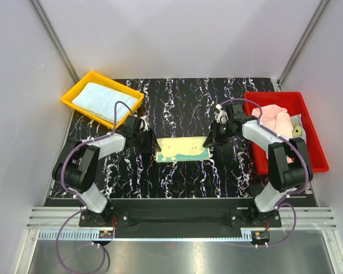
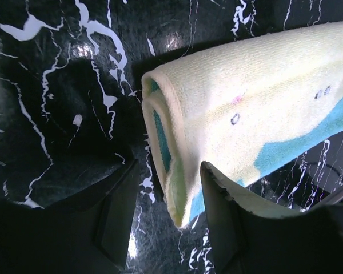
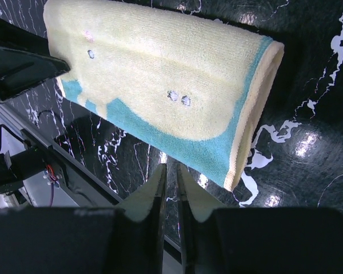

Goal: Fold and stack the towels
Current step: Fold the towel, then neatly place the folded towel into the bin

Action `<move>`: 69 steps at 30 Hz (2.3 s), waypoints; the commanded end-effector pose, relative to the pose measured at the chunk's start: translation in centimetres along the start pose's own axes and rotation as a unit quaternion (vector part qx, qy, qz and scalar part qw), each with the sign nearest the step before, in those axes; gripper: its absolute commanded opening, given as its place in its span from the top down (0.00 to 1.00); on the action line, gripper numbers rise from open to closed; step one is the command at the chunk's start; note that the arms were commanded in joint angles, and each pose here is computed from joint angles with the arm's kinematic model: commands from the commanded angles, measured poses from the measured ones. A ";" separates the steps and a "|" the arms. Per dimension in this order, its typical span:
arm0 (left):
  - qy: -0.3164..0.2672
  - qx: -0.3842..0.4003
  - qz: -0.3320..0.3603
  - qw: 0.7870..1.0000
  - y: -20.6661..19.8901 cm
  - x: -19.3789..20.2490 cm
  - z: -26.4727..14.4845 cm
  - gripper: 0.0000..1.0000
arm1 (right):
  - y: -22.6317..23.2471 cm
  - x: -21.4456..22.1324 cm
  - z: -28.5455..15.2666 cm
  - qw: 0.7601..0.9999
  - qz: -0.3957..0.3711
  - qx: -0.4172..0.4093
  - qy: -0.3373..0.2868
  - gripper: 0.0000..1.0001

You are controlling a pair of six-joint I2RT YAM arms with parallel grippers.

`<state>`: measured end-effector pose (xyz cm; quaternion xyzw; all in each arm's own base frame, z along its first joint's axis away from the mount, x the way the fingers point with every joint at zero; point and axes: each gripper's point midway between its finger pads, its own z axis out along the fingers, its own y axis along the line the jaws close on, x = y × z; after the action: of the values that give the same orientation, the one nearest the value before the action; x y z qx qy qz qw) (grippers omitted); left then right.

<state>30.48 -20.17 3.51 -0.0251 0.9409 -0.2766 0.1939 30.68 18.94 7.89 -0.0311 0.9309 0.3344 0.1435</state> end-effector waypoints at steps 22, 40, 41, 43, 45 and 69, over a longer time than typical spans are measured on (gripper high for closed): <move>0.034 -0.076 -0.054 0.995 4.1 4.2 2.6 0.66 | 3.1 -1.9 -2.6 0.997 -0.049 -0.042 -0.048 0.81; 0.007 -0.112 0.086 0.990 1.3 -3.4 -2.8 1.00 | 3.4 -2.3 -2.3 0.995 -0.067 -0.058 -0.054 0.81; 0.013 -0.123 0.095 0.988 1.6 -3.4 -3.3 1.00 | 3.4 -2.4 -2.3 0.995 -0.068 -0.058 -0.054 0.81; -0.002 -0.140 0.108 0.984 1.6 -4.5 -4.2 1.00 | 3.4 -2.5 -2.2 0.995 -0.068 -0.058 -0.054 0.81; -0.009 -0.155 0.126 0.980 1.8 -5.1 -5.0 1.00 | 3.6 -2.7 -2.3 0.994 -0.071 -0.058 -0.056 0.81; -0.061 -0.267 0.177 0.945 4.9 -9.6 -8.5 1.00 | 4.1 -4.1 -3.4 0.992 -0.083 -0.054 -0.072 0.79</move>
<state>33.89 -11.73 6.77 0.0660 0.9747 -0.0200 0.2125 31.95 19.81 11.74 -0.0771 0.9051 0.3679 0.1987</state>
